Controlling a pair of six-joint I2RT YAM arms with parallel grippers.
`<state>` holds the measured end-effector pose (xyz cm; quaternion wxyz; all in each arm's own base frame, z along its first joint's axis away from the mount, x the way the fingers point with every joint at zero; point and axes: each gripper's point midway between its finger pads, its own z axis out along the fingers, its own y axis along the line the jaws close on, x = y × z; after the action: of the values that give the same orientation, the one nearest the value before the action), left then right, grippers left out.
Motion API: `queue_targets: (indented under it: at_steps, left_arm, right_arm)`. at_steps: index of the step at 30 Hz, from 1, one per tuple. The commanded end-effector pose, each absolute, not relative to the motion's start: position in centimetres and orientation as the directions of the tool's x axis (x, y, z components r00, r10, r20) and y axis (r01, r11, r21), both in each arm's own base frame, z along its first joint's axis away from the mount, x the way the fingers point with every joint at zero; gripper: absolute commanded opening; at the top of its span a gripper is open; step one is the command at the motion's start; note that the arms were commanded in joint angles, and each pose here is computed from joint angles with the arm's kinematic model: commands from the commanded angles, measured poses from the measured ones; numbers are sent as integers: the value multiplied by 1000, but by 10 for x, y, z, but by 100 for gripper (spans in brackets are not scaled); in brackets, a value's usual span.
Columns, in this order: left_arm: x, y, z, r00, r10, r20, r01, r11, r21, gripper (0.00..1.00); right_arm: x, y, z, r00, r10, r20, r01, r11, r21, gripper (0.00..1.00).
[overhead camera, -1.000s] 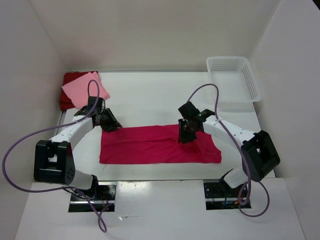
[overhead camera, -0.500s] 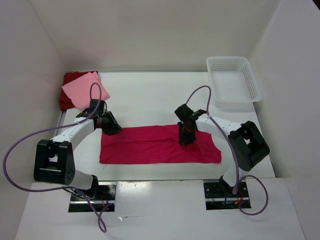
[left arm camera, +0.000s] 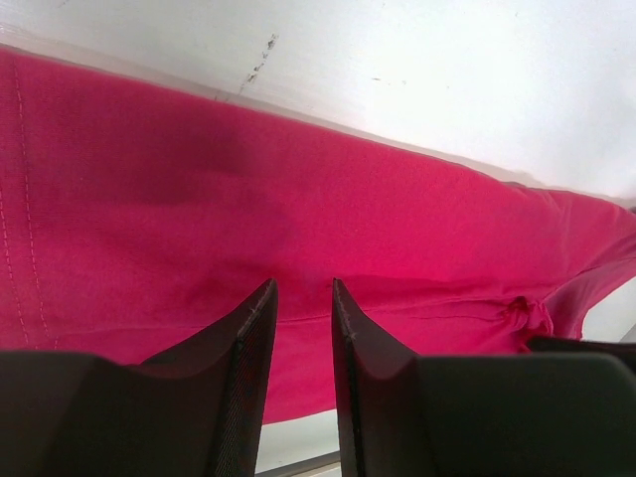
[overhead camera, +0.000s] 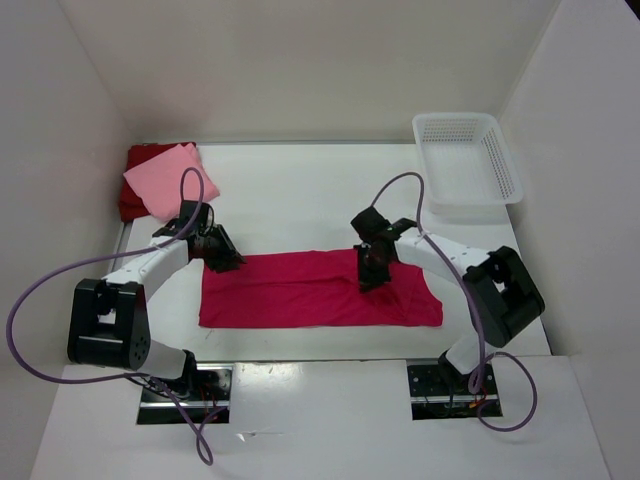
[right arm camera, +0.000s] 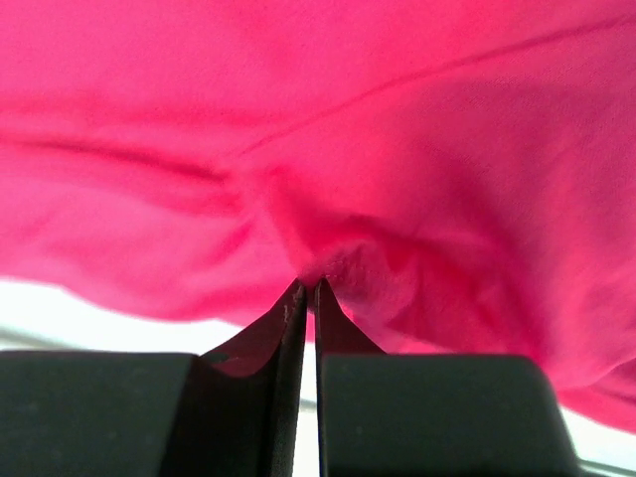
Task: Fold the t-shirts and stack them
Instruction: Fold the other side of the tshirt into a rectangle, then rotate the tshirt 90 degrees
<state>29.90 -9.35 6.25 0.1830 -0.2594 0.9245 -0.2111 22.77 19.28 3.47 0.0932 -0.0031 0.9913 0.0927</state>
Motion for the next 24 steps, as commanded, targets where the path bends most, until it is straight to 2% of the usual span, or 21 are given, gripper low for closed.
queue_targets:
  at_steps: [1, 7, 9, 14, 18, 19, 20, 22, 23, 24]
  left_arm:
    - [305, -97, 65, -800, -553, -231, -388, 772, -503, 36]
    - [310, -99, 70, -801, -552, -234, -380, 769, -514, 36]
    - [310, -99, 70, -801, -552, -234, -380, 769, -514, 36]
    - [322, -100, 87, -795, -544, -267, -352, 774, -527, 36]
    - [323, -111, 94, -817, -501, -286, -299, 792, -533, 36]
    - [322, -115, 94, -824, -490, -286, -288, 796, -533, 36]
    - [320, -125, 92, -838, -464, -286, -264, 804, -533, 37]
    - [320, -136, 82, -856, -448, -260, -258, 803, -537, 37]
    - [313, -141, 74, -868, -441, -227, -267, 802, -534, 37]
    - [311, -145, 67, -877, -430, -217, -264, 806, -529, 37]
  right_arm:
    - [216, 213, 74, -984, -17, -176, -75, 942, 328, 8]
    - [191, 224, 66, -996, -38, -79, -68, 905, 420, 8]
    - [185, 229, 67, -997, -50, -53, -69, 887, 457, 11]
    - [185, 237, 72, -998, -50, -48, -67, 865, 497, 46]
    - [200, 230, 87, -996, -12, -93, -58, 861, 506, 46]
    - [214, 223, 89, -992, 31, -125, -36, 863, 504, 42]
    - [224, 218, 92, -986, 68, -154, -18, 866, 500, 33]
    - [250, 210, 92, -963, 179, -201, 49, 852, 522, 20]
    - [259, 200, 84, -947, 229, -224, 91, 862, 499, 10]
    - [275, 199, 80, -924, 293, -246, 134, 850, 509, 7]
